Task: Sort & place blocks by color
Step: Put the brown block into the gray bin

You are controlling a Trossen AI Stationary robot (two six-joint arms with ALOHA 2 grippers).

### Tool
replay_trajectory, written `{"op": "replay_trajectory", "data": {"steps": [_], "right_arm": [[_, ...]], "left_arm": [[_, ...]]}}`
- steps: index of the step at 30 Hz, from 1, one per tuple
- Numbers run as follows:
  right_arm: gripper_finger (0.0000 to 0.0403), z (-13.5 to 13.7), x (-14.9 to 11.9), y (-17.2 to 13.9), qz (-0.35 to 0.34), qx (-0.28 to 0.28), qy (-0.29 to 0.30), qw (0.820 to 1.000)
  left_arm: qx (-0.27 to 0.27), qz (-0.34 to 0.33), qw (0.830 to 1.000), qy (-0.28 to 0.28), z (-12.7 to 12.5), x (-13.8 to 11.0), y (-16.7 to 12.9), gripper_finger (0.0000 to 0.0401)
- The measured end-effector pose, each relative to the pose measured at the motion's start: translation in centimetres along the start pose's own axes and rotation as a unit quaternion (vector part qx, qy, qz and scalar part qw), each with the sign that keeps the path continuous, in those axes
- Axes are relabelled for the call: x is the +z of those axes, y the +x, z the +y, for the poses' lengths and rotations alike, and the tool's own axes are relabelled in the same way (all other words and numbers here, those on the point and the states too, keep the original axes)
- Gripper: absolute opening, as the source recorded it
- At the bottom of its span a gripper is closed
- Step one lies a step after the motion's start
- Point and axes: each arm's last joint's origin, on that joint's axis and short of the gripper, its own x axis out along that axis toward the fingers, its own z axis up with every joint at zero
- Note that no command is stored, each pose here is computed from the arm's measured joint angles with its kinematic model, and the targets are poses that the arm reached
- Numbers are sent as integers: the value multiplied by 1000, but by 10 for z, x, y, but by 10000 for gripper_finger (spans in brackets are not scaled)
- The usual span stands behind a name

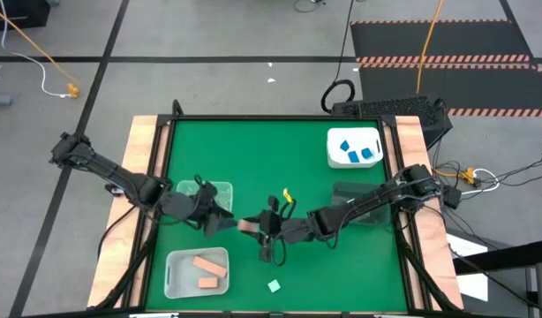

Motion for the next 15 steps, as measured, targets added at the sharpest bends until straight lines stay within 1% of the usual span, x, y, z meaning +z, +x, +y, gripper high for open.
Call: {"op": "replay_trajectory", "data": {"steps": [3, 7, 11, 15], "right_arm": [[116, -3, 2, 1, -8, -12, -16, 1000], [117, -6, 6, 3, -25, -14, -39, 999], [117, -11, 11, 5, -42, -20, -74, 996], [118, -18, 16, 8, -55, -28, -91, 994]], "left_arm": [[3, -6, 1000, -21, 1, 3, 1, 232], [6, -12, 1000, -25, 2, 5, 1, 232], [17, -33, 999, -38, 5, 10, 2, 232], [26, -51, 997, -59, 9, 17, 4, 232]]}}
